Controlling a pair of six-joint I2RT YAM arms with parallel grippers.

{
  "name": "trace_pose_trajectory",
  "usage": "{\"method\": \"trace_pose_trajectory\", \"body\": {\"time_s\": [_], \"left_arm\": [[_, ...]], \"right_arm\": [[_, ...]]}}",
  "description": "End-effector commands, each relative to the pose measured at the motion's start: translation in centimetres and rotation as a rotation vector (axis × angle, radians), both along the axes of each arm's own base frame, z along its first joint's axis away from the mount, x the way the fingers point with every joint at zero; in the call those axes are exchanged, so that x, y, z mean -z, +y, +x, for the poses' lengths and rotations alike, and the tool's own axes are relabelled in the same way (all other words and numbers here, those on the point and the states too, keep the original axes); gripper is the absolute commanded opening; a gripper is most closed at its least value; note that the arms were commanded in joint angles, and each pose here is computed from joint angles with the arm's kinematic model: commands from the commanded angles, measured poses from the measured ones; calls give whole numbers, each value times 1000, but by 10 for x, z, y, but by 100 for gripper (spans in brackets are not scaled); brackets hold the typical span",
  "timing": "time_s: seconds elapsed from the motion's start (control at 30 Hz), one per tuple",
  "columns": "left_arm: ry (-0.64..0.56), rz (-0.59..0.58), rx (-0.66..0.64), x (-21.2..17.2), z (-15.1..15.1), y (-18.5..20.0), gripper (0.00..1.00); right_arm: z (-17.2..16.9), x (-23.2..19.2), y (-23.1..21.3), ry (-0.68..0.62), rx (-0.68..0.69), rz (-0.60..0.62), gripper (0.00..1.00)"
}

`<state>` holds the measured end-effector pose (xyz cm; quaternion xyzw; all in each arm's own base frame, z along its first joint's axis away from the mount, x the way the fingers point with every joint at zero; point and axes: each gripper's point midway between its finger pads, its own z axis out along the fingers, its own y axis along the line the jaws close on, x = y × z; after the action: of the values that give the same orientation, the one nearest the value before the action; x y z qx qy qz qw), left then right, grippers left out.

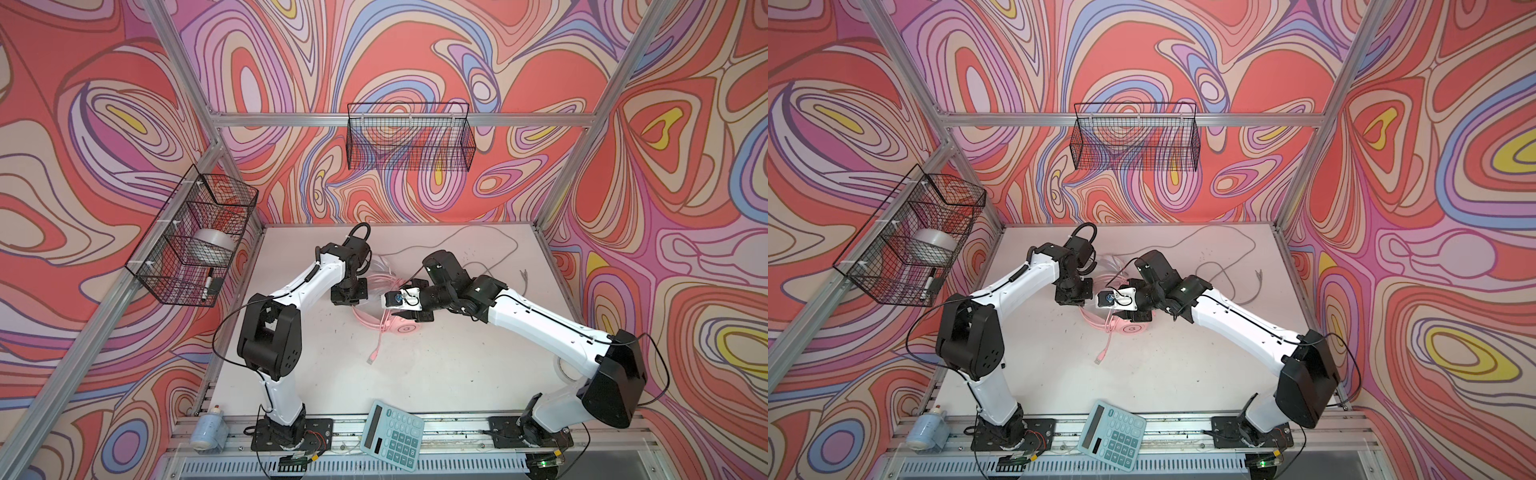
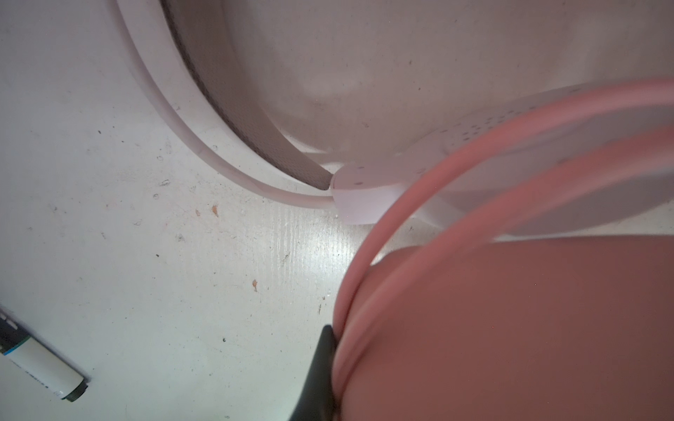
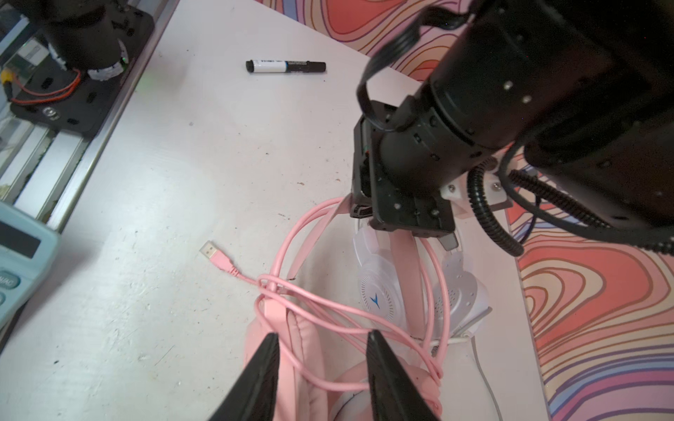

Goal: Wrap the headphones

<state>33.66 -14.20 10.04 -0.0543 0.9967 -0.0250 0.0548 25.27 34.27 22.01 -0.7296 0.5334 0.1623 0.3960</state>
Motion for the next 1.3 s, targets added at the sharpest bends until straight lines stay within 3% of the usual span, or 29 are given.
{"method": "trace_pose_trajectory", "body": {"time_s": [0.0,0.4,0.73,1.27], "left_arm": [[33,-18,-17,10,-3,-6,0],[47,-2,-30,22,-2,-4,0],[48,4,-21,26,0,-5,0],[48,5,-6,27,2,-5,0]], "right_arm": [[-28,32,-4,29,-129,-102,42],[-56,86,19,39,-289,-244,41],[-73,118,37,56,-354,-277,41],[-52,170,56,21,-359,-413,41]]}}
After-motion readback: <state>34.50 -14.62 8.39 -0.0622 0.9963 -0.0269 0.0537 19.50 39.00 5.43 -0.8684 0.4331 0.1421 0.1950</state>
